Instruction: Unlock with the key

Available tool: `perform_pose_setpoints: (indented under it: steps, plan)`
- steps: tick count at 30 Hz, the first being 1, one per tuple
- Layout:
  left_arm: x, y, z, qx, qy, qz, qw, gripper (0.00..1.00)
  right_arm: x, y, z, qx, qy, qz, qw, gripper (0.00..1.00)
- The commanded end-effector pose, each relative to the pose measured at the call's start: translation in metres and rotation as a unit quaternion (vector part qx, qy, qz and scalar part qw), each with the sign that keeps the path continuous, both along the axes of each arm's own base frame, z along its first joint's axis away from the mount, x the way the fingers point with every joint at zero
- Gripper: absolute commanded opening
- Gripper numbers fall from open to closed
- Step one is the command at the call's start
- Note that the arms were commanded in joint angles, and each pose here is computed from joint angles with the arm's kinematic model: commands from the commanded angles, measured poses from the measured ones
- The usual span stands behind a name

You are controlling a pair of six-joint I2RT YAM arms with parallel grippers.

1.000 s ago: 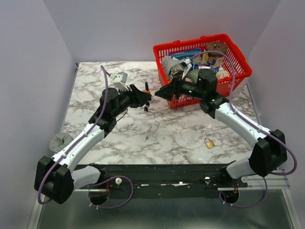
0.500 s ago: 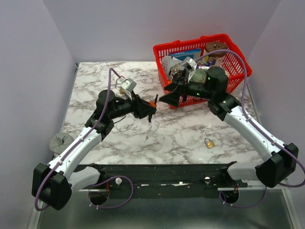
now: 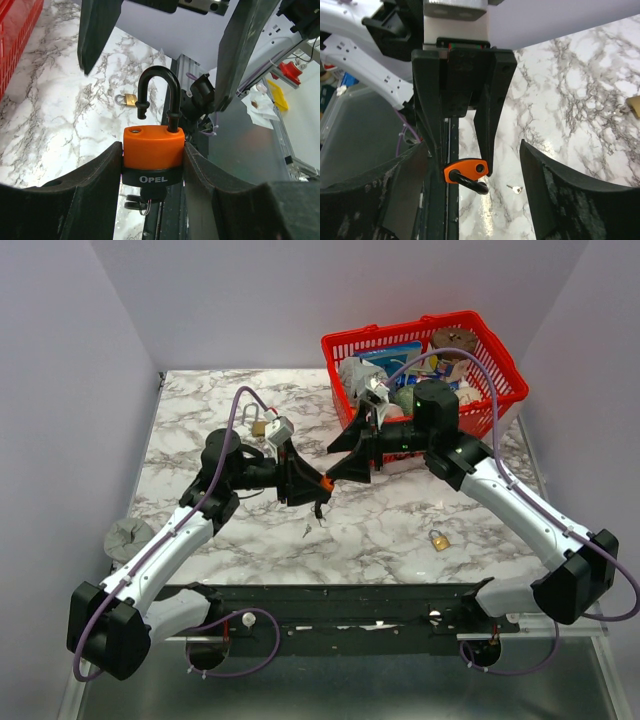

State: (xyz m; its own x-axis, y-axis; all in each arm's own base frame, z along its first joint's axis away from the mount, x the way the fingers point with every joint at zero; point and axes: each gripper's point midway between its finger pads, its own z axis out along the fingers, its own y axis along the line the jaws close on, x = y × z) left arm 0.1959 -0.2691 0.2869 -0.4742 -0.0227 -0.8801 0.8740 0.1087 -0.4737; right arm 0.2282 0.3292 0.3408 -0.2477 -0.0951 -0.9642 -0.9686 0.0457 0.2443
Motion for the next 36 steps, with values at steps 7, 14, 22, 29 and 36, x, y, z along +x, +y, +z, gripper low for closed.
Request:
perform_pose_setpoints:
  steps: [7, 14, 22, 29, 36]
  plan:
    - [0.002, 0.003, 0.017, -0.015, -0.057, 0.004, 0.998, 0.00, -0.021, 0.003, -0.011, -0.011, 0.026, 0.058, 0.998, 0.66]
    - [0.017, 0.009, 0.015, -0.003, -0.072, 0.058, 0.996, 0.00, -0.023, 0.001, -0.020, -0.018, 0.039, 0.052, 0.998, 0.48]
    - [0.034, 0.021, 0.008, 0.025, -0.093, 0.128, 0.987, 0.00, -0.014, 0.003, -0.024, -0.025, 0.049, 0.028, 0.998, 0.20]
    - [0.055, 0.036, -0.005, 0.078, -0.114, 0.210, 0.968, 0.00, 0.015, 0.007, -0.032, -0.039, 0.090, -0.053, 0.994, 0.01]
    - [0.063, 0.046, -0.024, 0.151, -0.136, 0.277, 0.939, 0.00, 0.040, 0.015, -0.045, -0.049, 0.152, -0.113, 0.981, 0.01]
